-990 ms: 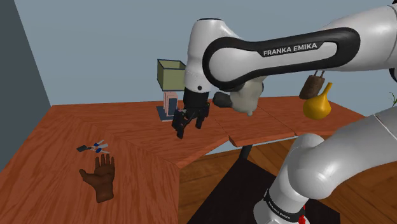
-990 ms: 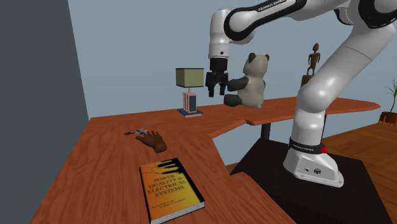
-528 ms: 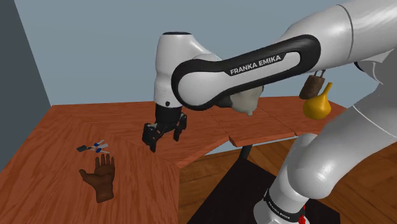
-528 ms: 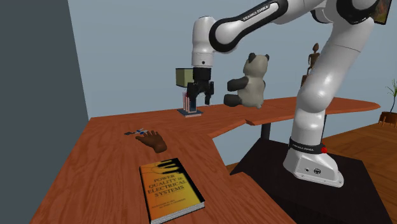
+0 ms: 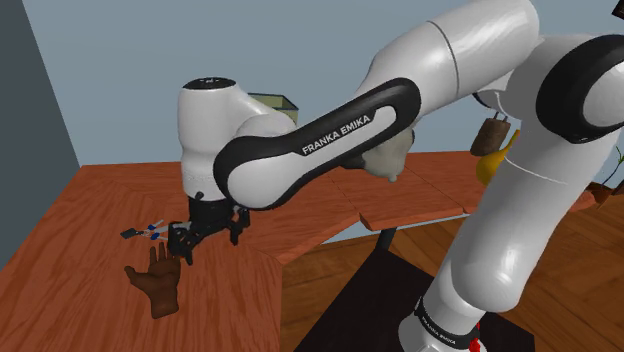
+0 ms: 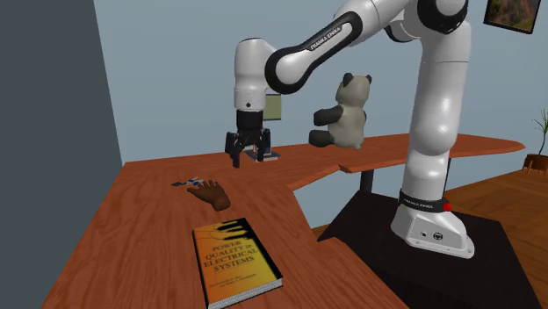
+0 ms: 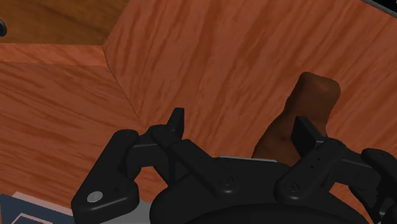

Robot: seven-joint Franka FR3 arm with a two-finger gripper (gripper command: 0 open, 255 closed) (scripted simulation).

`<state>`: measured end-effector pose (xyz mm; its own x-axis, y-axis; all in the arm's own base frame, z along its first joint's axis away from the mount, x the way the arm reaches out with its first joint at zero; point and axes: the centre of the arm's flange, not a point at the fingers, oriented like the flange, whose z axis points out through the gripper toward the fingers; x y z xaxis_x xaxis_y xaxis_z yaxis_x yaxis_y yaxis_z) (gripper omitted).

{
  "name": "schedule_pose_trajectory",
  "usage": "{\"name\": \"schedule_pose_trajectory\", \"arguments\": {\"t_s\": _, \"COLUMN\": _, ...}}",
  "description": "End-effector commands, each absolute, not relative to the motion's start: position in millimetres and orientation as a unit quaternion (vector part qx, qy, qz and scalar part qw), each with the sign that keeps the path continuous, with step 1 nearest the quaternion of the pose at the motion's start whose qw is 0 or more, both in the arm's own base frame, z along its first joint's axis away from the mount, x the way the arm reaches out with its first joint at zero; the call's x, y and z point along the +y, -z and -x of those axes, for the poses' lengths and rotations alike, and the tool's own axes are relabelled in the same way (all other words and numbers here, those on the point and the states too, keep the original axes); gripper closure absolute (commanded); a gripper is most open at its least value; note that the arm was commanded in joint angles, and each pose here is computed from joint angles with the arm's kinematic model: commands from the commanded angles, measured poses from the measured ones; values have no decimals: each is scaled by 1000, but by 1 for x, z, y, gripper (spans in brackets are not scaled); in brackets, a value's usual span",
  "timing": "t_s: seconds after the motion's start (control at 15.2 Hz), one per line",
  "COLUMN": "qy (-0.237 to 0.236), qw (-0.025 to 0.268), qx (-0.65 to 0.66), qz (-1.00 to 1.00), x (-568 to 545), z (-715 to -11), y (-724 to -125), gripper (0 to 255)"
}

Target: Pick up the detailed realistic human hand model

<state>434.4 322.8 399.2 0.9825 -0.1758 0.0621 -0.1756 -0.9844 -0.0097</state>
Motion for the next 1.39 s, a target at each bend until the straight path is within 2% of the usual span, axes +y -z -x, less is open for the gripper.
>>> {"name": "schedule_pose_trajectory", "arguments": {"t_s": 0.0, "qy": 36, "qw": 0, "qx": 98, "qz": 995, "x": 342, "z": -449, "y": -388, "gripper": 0}}
{"name": "schedule_pose_trajectory", "arguments": {"t_s": 0.46, "qy": 48, "qw": -7, "qx": 126, "qz": 991, "x": 408, "z": -493, "y": -350, "gripper": 0}}
{"name": "schedule_pose_trajectory", "arguments": {"t_s": 1.06, "qy": 48, "qw": -7, "qx": 126, "qz": 991, "x": 408, "z": -493, "y": -310, "gripper": 0}}
{"name": "schedule_pose_trajectory", "arguments": {"t_s": 1.12, "qy": 48, "qw": -7, "qx": 126, "qz": 991, "x": 408, "z": -493, "y": -310, "gripper": 255}}
{"name": "schedule_pose_trajectory", "arguments": {"t_s": 1.32, "qy": 48, "qw": -7, "qx": 126, "qz": 991, "x": 408, "z": -493, "y": -311, "gripper": 255}}
